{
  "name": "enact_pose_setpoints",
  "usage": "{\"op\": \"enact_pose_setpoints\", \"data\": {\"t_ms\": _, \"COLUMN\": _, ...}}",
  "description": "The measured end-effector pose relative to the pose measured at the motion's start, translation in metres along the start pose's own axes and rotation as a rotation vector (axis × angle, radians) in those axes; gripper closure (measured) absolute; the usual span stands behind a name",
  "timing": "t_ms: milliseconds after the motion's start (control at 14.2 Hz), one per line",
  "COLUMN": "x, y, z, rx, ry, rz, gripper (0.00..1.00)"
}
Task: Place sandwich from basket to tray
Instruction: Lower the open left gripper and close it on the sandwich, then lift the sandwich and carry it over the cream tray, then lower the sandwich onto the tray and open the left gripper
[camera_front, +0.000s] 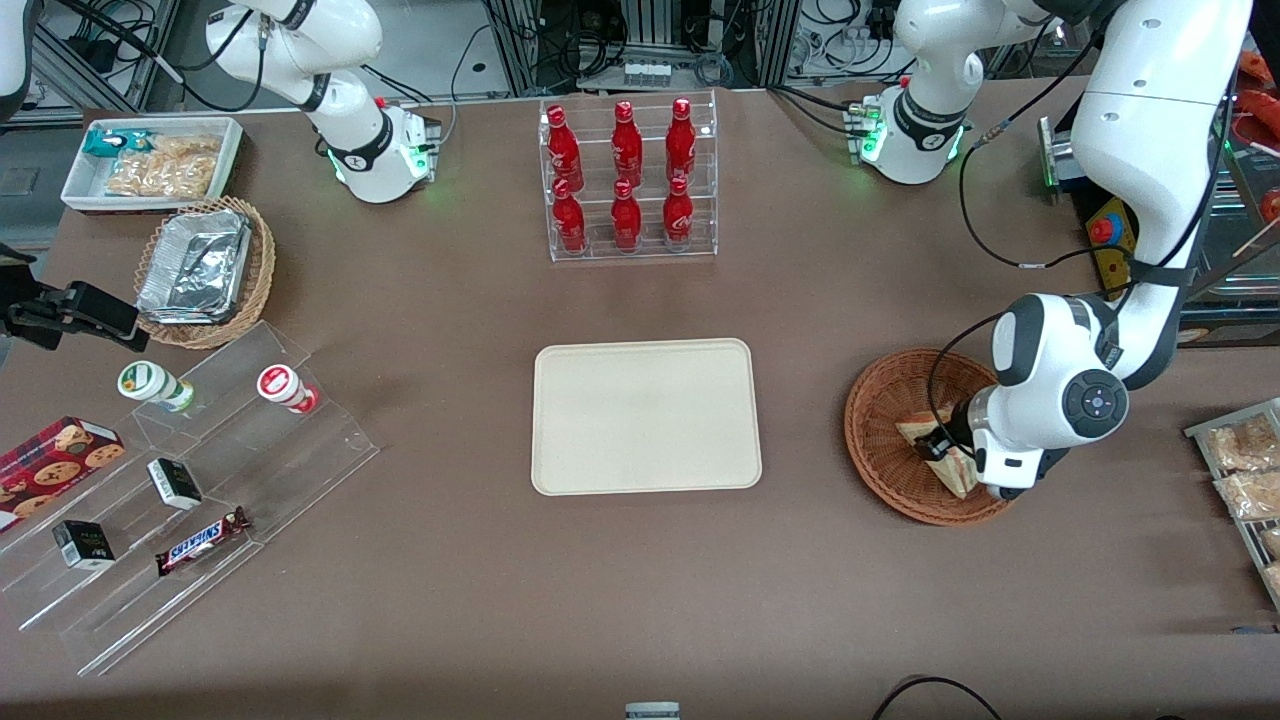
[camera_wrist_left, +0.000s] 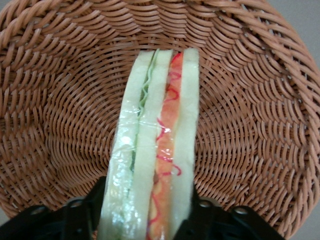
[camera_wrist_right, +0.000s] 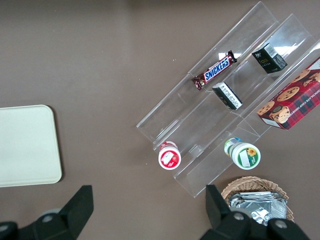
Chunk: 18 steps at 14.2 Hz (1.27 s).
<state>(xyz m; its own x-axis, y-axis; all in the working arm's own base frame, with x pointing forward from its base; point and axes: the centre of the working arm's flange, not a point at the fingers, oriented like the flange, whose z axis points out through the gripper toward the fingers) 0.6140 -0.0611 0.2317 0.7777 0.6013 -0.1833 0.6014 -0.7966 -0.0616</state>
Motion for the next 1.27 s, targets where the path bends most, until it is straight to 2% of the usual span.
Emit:
{"op": "enact_pose_setpoints", "data": {"t_ms": 282, "x": 0.0, "y": 0.008, "z": -0.017, "rx": -0.019, "ry": 0.023, "rz": 0.041, "gripper": 0.75}}
{"op": "enact_pose_setpoints", "data": {"t_ms": 494, "x": -0.032, "y": 0.048, "z": -0.063, "rx": -0.024, "ry": 0.015, "rz": 0.172, "gripper": 0.79}}
{"op": "enact_pose_setpoints", "data": {"t_ms": 635, "x": -0.084, "y": 0.099, "z": -0.094, "rx": -0.035, "ry": 0.024, "rz": 0.291, "gripper": 0.81}}
{"op": "enact_pose_setpoints", "data": {"t_ms": 847, "x": -0.168, "y": 0.156, "z": -0.1, "rx": -0.03, "ry": 0.037, "rz": 0.441, "gripper": 0.84}}
{"op": "enact_pose_setpoints", "data": {"t_ms": 1059, "x": -0.255, "y": 0.199, "z": -0.07, "rx": -0.02, "ry": -0.007, "rz": 0.568, "gripper": 0.84}}
{"op": "enact_pose_setpoints", "data": {"t_ms": 1271, "x": -0.333, "y": 0.24, "z": -0.031, "rx": -0.015, "ry": -0.021, "rz": 0.621, "gripper": 0.84}}
